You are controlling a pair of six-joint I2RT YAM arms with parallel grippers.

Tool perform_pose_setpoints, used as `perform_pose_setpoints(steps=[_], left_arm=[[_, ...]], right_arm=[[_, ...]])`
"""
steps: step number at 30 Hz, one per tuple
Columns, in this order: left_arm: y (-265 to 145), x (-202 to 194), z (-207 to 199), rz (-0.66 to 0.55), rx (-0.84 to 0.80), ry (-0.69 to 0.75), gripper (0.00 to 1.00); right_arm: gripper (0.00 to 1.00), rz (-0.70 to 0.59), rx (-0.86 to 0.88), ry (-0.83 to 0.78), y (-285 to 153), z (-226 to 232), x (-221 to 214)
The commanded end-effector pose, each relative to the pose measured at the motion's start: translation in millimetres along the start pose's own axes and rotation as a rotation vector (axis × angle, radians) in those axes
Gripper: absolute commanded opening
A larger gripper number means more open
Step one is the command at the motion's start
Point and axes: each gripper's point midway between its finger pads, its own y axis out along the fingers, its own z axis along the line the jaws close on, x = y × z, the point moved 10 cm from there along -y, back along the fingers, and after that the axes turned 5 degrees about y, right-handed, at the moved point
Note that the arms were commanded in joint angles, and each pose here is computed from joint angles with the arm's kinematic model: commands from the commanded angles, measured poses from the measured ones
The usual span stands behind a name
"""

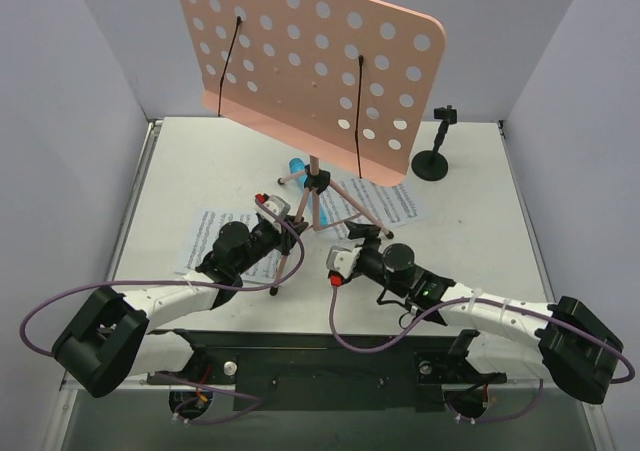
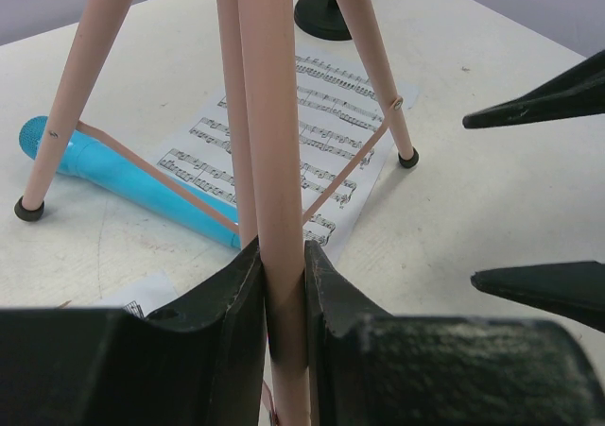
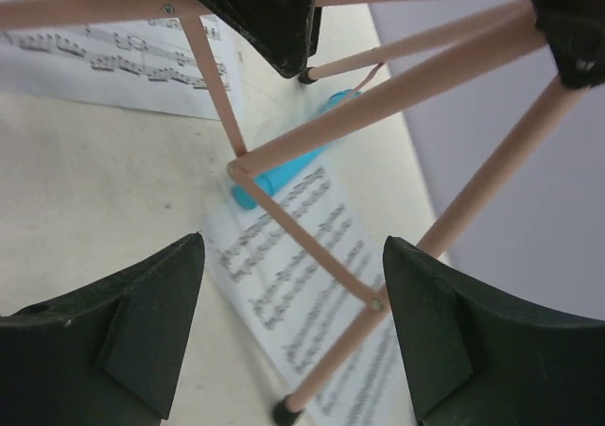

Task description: Set up the instrument practice props

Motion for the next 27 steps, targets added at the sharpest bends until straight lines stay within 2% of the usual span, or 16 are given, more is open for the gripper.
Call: perform_pose_setpoints(steps=[1,5,7,19,27], left_arm=[[1,22,-1,-0.086,-0.046,0.061,0.0],[2,20,-1,-0.079,-0.046,0.06,0.0],[3,20,-1,-0.08,-0.049,0.06,0.0],[4,17,0,-0.076,-0.053,0.06,0.0],[4,17,3,-0.079,-0.051,0.057,0.0]], right_arm=[[0.7,-0.164,-0.127,-0.522,11,-40,45],[0.69,-0.209,-0.199,-0.711,20,-53,62],[0.69,-0.229,-0.227,-0.747,25,-56,68],[0.68,-0.298,-0.251,-0.782,32,-76,90],[0.6,-0.294,-0.266,-0.748,41,-98,82]])
